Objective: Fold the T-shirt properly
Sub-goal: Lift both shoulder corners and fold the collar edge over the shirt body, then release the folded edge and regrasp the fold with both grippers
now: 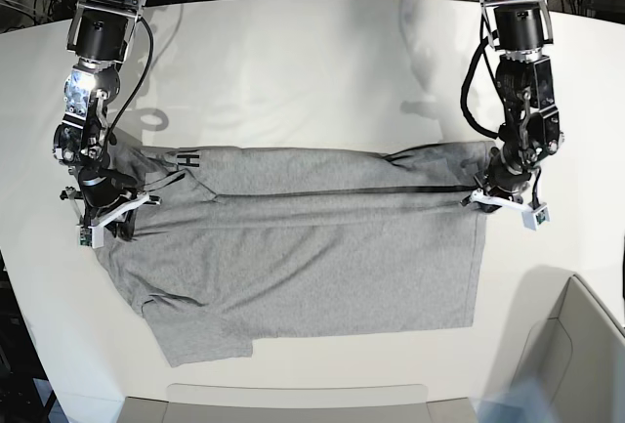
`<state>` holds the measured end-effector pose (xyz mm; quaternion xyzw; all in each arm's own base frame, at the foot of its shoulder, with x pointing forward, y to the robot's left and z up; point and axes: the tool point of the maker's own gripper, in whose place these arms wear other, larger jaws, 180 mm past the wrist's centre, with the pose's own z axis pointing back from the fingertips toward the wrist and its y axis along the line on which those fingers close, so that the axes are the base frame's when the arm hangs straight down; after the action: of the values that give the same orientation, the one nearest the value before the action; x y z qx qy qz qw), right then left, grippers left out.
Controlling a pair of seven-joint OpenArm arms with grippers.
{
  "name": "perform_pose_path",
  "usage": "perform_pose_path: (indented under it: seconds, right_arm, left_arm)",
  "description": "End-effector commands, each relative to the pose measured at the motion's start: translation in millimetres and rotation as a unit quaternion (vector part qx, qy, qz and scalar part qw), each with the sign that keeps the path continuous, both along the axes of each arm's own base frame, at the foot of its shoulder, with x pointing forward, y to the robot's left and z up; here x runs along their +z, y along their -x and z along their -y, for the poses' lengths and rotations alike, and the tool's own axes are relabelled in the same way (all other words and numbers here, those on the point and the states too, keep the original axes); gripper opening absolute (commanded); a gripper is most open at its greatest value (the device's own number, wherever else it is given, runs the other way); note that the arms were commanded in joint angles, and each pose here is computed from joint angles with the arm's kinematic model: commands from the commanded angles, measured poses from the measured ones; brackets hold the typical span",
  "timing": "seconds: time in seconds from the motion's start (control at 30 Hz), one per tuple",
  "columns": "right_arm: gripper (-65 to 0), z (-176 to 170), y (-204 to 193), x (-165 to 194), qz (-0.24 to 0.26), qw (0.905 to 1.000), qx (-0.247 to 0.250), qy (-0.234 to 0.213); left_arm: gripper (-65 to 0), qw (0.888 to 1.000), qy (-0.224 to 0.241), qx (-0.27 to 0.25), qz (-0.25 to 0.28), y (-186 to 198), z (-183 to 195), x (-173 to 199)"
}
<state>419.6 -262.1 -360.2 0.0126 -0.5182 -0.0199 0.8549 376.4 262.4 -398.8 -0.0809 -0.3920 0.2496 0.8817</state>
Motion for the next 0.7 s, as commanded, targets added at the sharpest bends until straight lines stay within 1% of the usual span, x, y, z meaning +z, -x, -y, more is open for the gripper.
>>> perform_pose_path:
  seconds: [0.0, 0.1, 0.2, 0.27, 0.33, 0.53, 0.57, 0.67]
  right_arm:
    - [-65.0, 11, -15, 27, 0.041, 0.9991, -0.007, 0.009]
    - [-65.0, 11, -20, 30, 0.051, 0.9986, -0.009, 0.007]
    - [-65.0, 11, -23, 31, 0.06, 0.9981, -0.01, 0.003]
    - [-65.0, 3, -29, 28, 0.056, 0.9984, 0.003, 0.006]
    - [-65.0, -3, -30, 20, 0.047, 0.9987, 0.013, 0.014]
    - [-65.0, -3, -37, 22, 0.055, 0.9981, 0.011, 0.024]
    - [-64.5, -2, -38, 23, 0.056, 0.9981, 0.011, 0.024]
    - [-52.8, 0, -38, 28, 0.062, 0.9977, 0.01, 0.025]
  left_arm:
    - [-65.0, 0.999, -0.017, 0.007, 0.034, -14, -11, 21]
    - [-65.0, 0.999, -0.02, 0.003, 0.039, -15, -8, 22]
    - [-65.0, 0.998, -0.032, -0.021, 0.044, -20, 6, 21]
    - [-65.0, 0.998, -0.035, -0.03, 0.04, -20, 12, 15]
    - [-65.0, 0.998, -0.035, -0.021, 0.041, -25, 8, 15]
    - [-65.0, 0.999, -0.03, -0.01, 0.028, -28, 2, 4]
    - [-62.8, 0.999, -0.03, -0.011, 0.03, -29, 2, 6]
    - [-49.6, 0.998, -0.033, -0.015, 0.043, -31, 4, 15]
